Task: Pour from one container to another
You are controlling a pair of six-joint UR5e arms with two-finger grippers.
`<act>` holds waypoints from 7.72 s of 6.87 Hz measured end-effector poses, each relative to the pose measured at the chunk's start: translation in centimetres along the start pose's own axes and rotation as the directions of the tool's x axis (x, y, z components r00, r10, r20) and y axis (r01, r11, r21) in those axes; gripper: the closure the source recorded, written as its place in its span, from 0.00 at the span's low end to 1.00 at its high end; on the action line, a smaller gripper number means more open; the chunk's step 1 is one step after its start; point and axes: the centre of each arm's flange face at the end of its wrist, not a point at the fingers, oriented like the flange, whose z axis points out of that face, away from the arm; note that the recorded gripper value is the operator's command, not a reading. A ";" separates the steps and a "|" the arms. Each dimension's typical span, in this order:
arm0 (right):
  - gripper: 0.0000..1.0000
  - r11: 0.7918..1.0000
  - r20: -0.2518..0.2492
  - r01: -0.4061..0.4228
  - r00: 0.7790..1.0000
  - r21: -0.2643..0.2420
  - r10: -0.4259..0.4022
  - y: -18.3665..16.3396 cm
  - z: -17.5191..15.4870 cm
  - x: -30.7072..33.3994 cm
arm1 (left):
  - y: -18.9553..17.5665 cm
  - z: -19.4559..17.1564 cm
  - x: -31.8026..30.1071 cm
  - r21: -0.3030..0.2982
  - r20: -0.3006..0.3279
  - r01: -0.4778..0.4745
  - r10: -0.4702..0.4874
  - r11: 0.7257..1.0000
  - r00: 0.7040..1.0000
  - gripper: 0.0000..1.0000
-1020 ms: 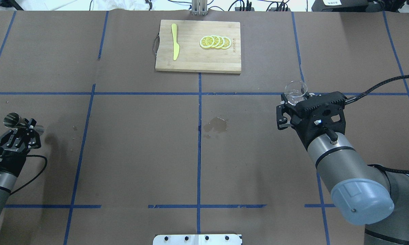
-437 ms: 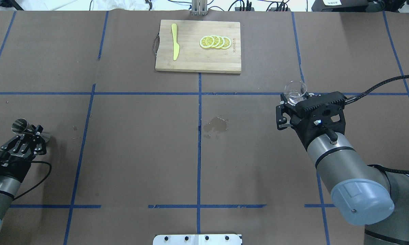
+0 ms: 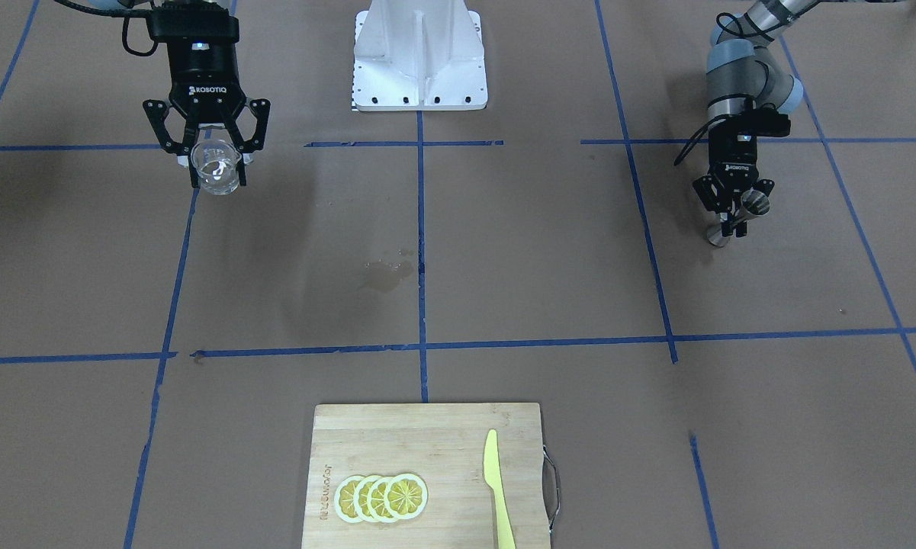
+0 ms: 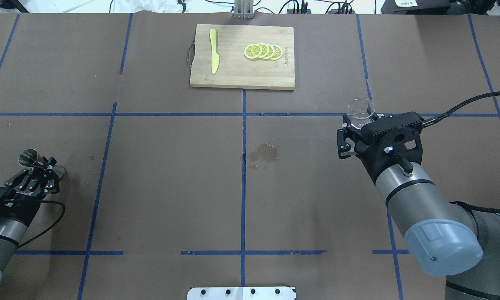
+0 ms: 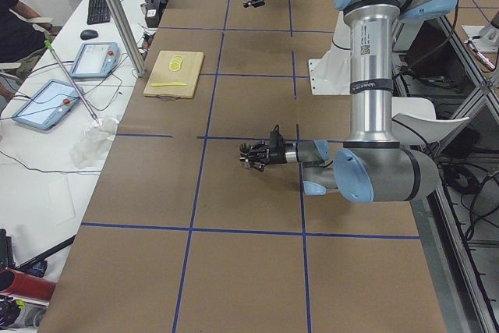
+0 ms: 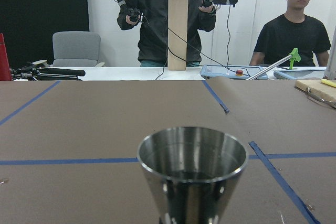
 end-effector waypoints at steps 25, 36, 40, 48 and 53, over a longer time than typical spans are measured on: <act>1.00 1.000 0.010 -0.014 1.000 0.006 0.014 -0.6 -0.4 -0.2 | -4.0 -9.1 -20.8 -0.173 -0.059 0.088 -0.099 0.981 0.993 0.00; 1.00 0.998 0.011 -0.024 1.000 -0.050 0.024 -0.2 1.3 0.6 | -22.4 13.1 -18.9 -0.354 -0.103 -0.280 0.260 0.893 0.960 0.00; 1.00 0.993 -0.004 -0.107 0.994 -0.043 0.107 5.9 6.3 1.3 | -27.1 13.9 -18.5 -0.533 -0.202 -0.234 0.146 0.813 0.968 0.00; 1.00 0.974 0.008 -0.181 0.983 0.138 0.181 23.5 9.9 8.0 | -28.3 14.0 -17.6 -0.552 -0.189 -0.190 0.100 0.812 0.977 0.00; 1.00 0.978 0.020 -0.164 0.987 0.131 0.162 25.0 8.9 6.9 | -28.5 13.9 -17.5 -0.548 -0.188 -0.185 0.096 0.816 0.978 0.00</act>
